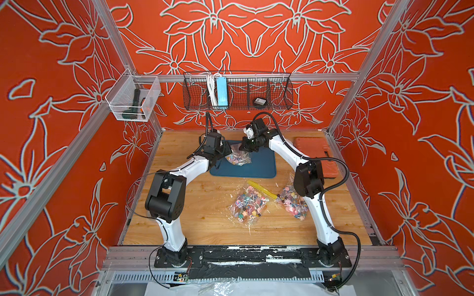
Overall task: Pour candies out of the ziploc bag
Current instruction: 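Pour the candies out of the ziploc bag onto the tray.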
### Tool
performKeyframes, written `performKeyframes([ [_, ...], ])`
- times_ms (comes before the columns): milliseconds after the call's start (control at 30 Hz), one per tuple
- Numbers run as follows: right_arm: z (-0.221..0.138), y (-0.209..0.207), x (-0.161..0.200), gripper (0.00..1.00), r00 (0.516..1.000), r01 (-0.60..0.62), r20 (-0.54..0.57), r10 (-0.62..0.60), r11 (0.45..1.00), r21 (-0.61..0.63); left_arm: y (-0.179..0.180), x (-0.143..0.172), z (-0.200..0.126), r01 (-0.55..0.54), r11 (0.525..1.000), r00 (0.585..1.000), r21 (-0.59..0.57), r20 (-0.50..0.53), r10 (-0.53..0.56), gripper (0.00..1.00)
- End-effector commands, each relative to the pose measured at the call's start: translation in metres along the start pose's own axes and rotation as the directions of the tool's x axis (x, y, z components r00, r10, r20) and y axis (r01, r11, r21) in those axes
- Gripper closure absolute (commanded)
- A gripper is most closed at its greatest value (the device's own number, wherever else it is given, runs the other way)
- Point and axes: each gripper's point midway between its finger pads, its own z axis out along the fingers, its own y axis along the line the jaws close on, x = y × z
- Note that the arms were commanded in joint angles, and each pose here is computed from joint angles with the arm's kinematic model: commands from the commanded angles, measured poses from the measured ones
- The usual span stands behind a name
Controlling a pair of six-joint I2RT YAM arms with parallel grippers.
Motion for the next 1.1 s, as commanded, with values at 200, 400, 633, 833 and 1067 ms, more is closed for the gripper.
performKeyframes([
  [200,-0.032,-0.021,-0.012,1.0,0.996,-0.012,0.089,0.009,0.999,0.043,-0.057,-0.01,0.013,-0.101,0.988,0.995,0.12,0.036,0.097,1.0],
  [400,-0.049,-0.041,-0.013,1.0,0.992,-0.043,0.123,0.034,0.997,0.07,-0.073,-0.003,0.02,-0.124,0.982,0.992,0.145,0.018,0.122,1.0],
  [633,-0.056,-0.062,-0.009,1.0,0.99,-0.072,0.127,0.061,0.994,0.084,-0.09,-0.008,0.022,-0.164,0.975,0.986,0.153,0.023,0.162,1.0],
  [833,-0.045,-0.073,0.002,1.0,0.991,-0.095,0.102,0.087,0.992,0.08,-0.092,-0.018,0.021,-0.212,0.97,0.977,0.115,0.036,0.21,1.0],
  [1067,-0.04,-0.081,0.007,1.0,0.989,-0.115,0.104,0.107,0.991,0.074,-0.095,-0.032,0.017,-0.268,0.961,0.963,0.07,0.048,0.265,1.0],
])
